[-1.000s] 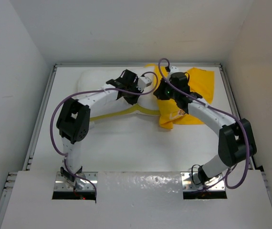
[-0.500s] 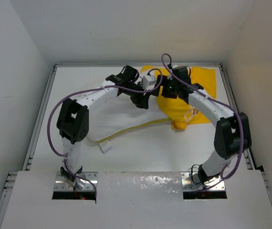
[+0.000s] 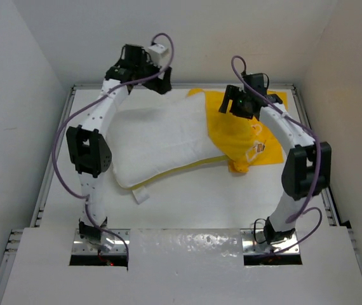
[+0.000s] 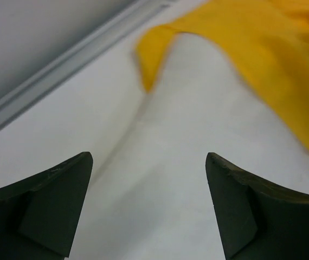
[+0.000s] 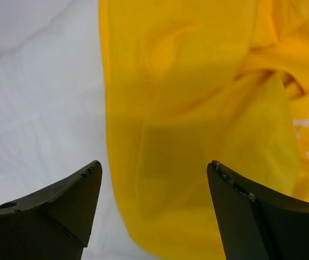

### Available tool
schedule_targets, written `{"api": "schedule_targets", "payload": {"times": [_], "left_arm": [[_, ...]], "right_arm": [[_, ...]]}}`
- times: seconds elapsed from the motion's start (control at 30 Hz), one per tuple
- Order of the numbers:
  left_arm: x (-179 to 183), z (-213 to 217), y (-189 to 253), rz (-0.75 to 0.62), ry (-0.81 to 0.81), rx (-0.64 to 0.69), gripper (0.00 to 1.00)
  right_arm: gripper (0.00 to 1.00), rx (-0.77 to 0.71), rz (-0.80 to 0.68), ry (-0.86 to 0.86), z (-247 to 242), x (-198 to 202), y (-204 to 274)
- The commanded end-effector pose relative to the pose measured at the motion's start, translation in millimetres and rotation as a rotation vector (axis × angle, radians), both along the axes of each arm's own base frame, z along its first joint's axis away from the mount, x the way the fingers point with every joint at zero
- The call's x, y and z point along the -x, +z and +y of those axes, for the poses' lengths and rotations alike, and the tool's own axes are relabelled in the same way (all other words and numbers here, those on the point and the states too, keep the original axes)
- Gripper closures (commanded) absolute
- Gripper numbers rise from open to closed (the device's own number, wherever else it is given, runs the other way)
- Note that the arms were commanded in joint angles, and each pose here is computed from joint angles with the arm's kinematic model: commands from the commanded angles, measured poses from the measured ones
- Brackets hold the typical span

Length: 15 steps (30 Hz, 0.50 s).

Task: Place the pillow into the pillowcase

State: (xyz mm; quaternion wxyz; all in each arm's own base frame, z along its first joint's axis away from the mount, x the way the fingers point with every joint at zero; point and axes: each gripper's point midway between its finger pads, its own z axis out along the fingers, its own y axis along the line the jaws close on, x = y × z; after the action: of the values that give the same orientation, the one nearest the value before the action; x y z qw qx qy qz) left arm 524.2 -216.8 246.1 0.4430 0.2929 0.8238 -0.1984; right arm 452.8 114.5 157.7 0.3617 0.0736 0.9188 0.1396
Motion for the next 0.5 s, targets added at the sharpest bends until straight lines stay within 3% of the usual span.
{"api": "schedule_targets", "payload": {"times": [0.0,0.07,0.2,0.27,0.33,0.43,0.47], "left_arm": [[-41.4,83.4,-85.2,0.180,0.309,-0.100,0.19],[-47.7,107.5,-115.7,0.209,0.364,-0.149,0.20],[-46.0,120.0,-150.0,0.249,0.360,-0.212,0.21],[-32.3,110.1,-169.7,0.303,0.284,-0.196,0.23],[-18.4,97.4,-174.5,0.330,0.209,-0.175,0.27],[17.4,78.7,-199.0,0.393,0.101,-0.168,0.30],[25.2,73.3,-201.1,0.401,0.072,-0.165,0.31]], "right_arm": [[0.22,0.020,0.008,0.015,10.0,-31.3,-18.6],[0.22,0.009,-0.086,-0.001,15.1,-65.7,6.3],[0.22,0.021,-0.098,-0.037,17.0,-104.5,-19.9],[0.22,0.000,-0.084,-0.035,24.9,-120.8,-41.9],[0.22,-0.099,-0.053,0.022,48.0,-129.8,-63.1],[0.29,-0.227,0.002,0.115,90.6,-130.2,-88.8],[0.37,-0.241,0.013,0.145,102.7,-128.0,-92.1]]}}
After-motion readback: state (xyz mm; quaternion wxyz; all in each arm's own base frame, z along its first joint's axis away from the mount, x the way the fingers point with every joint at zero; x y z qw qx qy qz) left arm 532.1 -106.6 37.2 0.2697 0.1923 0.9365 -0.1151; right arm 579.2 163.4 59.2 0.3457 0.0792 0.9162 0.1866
